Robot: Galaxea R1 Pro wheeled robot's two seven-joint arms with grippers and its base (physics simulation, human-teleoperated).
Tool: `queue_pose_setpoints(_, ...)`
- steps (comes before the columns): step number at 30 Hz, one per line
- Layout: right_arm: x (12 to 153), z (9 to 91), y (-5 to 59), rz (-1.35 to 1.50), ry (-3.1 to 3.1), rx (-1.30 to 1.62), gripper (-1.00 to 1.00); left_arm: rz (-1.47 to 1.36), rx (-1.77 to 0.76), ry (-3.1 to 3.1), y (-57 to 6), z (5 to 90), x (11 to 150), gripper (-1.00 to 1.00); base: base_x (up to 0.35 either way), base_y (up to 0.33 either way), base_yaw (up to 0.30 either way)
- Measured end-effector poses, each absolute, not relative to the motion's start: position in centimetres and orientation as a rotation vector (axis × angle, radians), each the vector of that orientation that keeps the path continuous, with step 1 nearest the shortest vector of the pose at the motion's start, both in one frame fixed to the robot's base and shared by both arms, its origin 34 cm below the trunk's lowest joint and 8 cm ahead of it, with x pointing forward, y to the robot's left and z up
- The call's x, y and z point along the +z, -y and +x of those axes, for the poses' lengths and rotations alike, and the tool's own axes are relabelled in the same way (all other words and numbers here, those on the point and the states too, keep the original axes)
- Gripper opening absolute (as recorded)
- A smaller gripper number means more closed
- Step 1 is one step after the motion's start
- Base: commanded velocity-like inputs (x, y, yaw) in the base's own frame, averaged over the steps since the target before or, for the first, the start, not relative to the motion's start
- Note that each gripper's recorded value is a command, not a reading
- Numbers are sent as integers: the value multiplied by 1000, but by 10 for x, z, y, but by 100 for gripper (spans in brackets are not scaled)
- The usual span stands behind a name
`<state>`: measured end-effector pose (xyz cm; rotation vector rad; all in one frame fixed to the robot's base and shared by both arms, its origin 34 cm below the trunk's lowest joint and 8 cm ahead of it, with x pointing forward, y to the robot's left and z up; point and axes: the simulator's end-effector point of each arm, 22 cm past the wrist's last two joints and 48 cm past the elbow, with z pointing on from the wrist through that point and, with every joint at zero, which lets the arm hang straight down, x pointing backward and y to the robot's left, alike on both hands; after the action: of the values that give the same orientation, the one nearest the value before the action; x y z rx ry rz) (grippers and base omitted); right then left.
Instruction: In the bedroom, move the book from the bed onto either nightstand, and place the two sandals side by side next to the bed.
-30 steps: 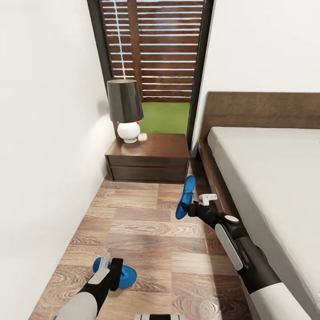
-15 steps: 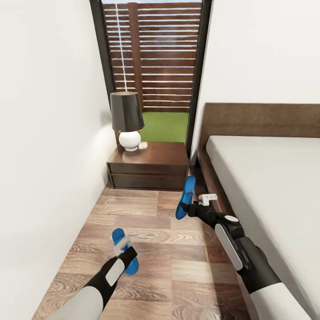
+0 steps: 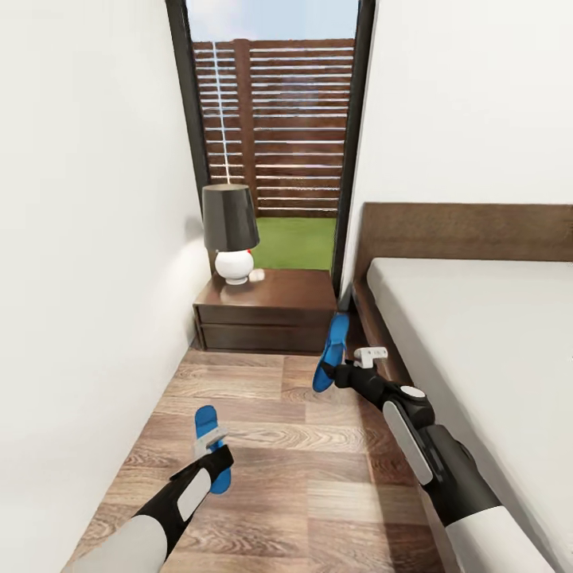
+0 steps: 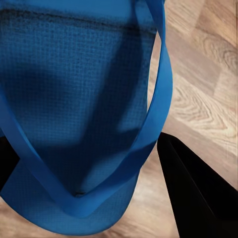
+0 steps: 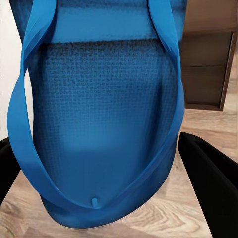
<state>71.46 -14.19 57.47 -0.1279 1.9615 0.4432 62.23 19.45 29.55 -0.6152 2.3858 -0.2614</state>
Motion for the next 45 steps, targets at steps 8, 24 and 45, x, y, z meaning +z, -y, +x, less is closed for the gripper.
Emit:
queue_pose_setpoints(8, 596, 712, 142, -136, -1931, 434, -100, -604, -262, -2353, -194, 630, 316, -100, 0, 0, 0)
queue_pose_setpoints(24, 573, 715, 151, -112, -2057, 408, -100, -521, -336, -2232, -182, 687, 412, -100, 0, 0, 0)
queue_pose_setpoints(45, 532, 702, 166, -61, -2255, 385, -100, -354, -409, -2220, -176, 710, 480, -100, 0, 0, 0)
